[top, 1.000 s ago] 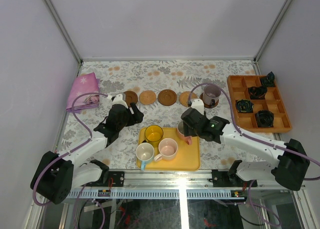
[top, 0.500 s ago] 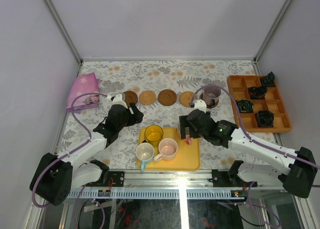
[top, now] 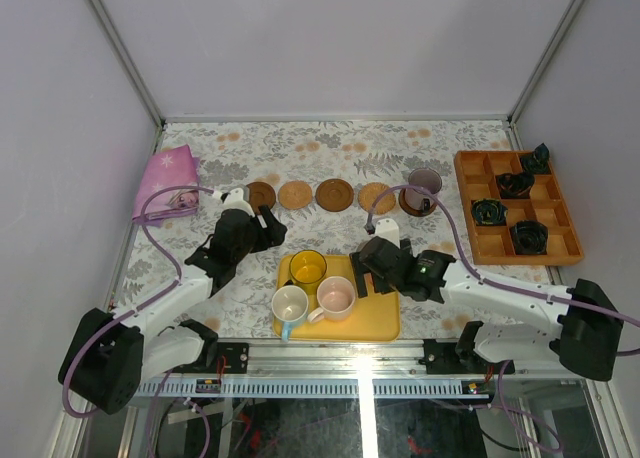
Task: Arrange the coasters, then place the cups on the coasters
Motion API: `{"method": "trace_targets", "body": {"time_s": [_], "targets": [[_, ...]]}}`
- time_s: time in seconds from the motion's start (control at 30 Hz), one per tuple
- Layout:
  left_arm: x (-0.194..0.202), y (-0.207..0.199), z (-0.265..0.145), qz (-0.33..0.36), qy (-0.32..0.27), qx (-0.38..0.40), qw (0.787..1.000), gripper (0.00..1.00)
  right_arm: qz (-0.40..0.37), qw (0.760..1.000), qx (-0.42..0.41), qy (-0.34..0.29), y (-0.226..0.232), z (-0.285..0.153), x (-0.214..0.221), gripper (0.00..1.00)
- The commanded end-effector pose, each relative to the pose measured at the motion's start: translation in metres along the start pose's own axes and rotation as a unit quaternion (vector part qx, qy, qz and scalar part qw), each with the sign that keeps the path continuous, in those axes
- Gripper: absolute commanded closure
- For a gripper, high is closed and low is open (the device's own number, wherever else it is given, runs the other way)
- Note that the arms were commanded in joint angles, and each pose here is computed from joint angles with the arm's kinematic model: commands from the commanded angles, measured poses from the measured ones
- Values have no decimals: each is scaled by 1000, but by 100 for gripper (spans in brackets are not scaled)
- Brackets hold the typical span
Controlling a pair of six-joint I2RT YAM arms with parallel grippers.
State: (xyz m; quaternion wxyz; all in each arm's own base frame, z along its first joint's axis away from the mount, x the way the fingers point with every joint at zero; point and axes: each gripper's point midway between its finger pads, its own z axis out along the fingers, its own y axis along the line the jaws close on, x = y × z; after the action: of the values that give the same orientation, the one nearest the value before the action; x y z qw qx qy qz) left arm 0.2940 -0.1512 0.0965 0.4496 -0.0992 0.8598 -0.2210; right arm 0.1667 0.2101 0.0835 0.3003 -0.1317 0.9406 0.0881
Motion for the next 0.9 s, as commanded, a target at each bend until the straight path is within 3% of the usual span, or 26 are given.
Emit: {"method": "trace_targets", "body": {"time_s": [0.0, 0.5, 0.87], "targets": [[-6, -1, -2, 6, -18, 1, 1000, 30, 10, 999, 21, -22, 0, 6, -8, 2], [-4, 1, -1, 6, -14, -3, 1000, 30, 9, 999, 29, -31, 1, 13, -12, 33], [-5, 2, -2, 4, -16, -5, 1000, 30, -1, 999, 32, -23, 5, 20, -12, 43]]}}
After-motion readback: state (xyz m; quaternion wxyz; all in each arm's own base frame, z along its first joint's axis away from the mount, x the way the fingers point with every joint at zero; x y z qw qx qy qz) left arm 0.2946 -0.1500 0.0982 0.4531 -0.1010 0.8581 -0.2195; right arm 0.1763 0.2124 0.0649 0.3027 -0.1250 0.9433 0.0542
